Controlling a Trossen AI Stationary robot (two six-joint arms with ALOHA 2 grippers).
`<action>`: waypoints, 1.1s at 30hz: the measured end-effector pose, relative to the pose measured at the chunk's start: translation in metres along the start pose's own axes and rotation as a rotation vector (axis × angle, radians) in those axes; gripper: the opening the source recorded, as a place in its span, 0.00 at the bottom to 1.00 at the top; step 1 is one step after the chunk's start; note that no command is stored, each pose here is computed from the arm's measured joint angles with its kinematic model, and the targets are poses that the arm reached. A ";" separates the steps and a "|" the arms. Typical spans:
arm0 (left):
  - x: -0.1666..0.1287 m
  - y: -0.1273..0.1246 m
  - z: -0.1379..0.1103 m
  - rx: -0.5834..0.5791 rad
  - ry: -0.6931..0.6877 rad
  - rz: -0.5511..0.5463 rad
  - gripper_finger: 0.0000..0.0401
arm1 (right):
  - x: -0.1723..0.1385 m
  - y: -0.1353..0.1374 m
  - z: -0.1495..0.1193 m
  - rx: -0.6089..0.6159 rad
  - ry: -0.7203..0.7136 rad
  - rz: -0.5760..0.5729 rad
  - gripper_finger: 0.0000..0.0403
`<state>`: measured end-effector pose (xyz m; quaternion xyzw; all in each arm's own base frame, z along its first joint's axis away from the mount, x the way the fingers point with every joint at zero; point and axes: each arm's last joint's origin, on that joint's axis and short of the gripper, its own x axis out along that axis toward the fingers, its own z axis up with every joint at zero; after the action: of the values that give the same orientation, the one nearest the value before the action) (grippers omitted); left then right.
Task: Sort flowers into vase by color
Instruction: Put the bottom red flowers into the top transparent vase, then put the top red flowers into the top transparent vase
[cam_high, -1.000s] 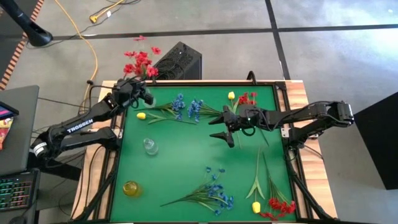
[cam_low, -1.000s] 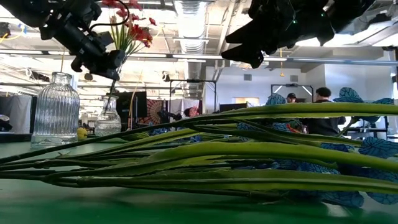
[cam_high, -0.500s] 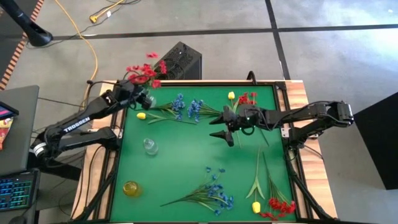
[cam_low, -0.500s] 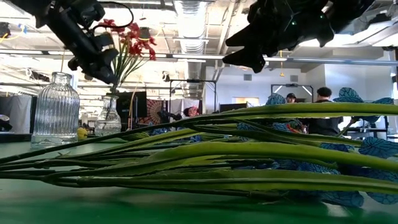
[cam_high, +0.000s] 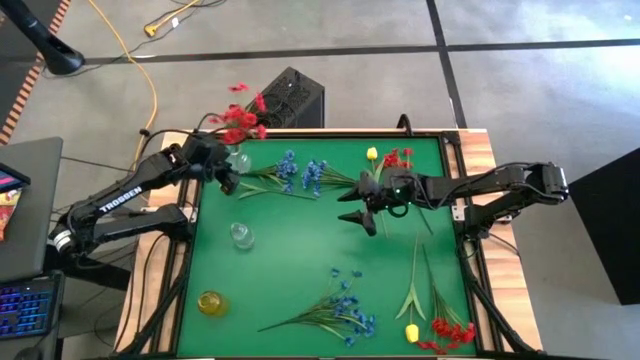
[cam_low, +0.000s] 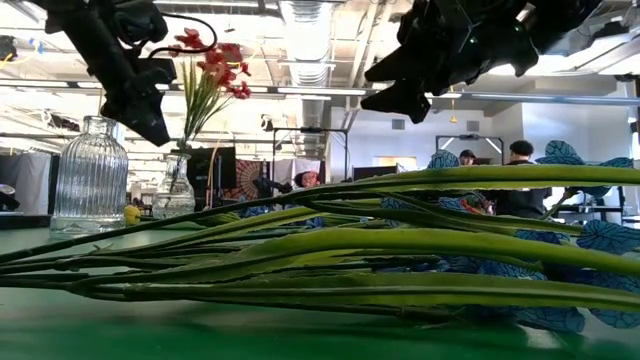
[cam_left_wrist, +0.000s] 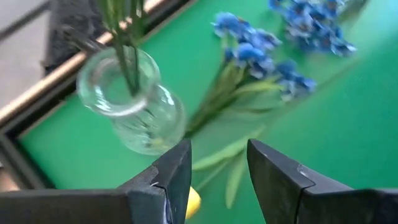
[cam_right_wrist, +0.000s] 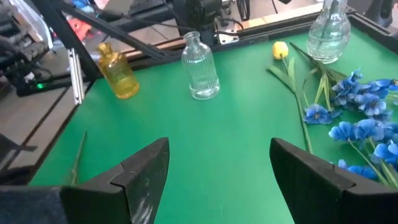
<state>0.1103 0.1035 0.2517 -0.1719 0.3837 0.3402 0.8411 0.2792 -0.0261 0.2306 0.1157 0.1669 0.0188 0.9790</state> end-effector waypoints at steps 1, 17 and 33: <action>0.000 -0.001 0.000 0.005 0.002 -0.021 0.36 | 0.000 0.000 -0.001 -0.006 0.006 -0.001 0.75; -0.005 -0.007 0.003 0.059 0.005 -0.182 0.36 | 0.000 -0.001 -0.004 -0.025 0.039 -0.006 0.75; -0.065 -0.027 0.038 0.277 -0.189 -0.786 0.36 | 0.001 0.004 -0.005 -0.029 0.045 0.011 0.75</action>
<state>0.1187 0.0760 0.3262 -0.1585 0.2526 -0.0465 0.9534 0.2783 -0.0207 0.2269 0.1019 0.1878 0.0291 0.9765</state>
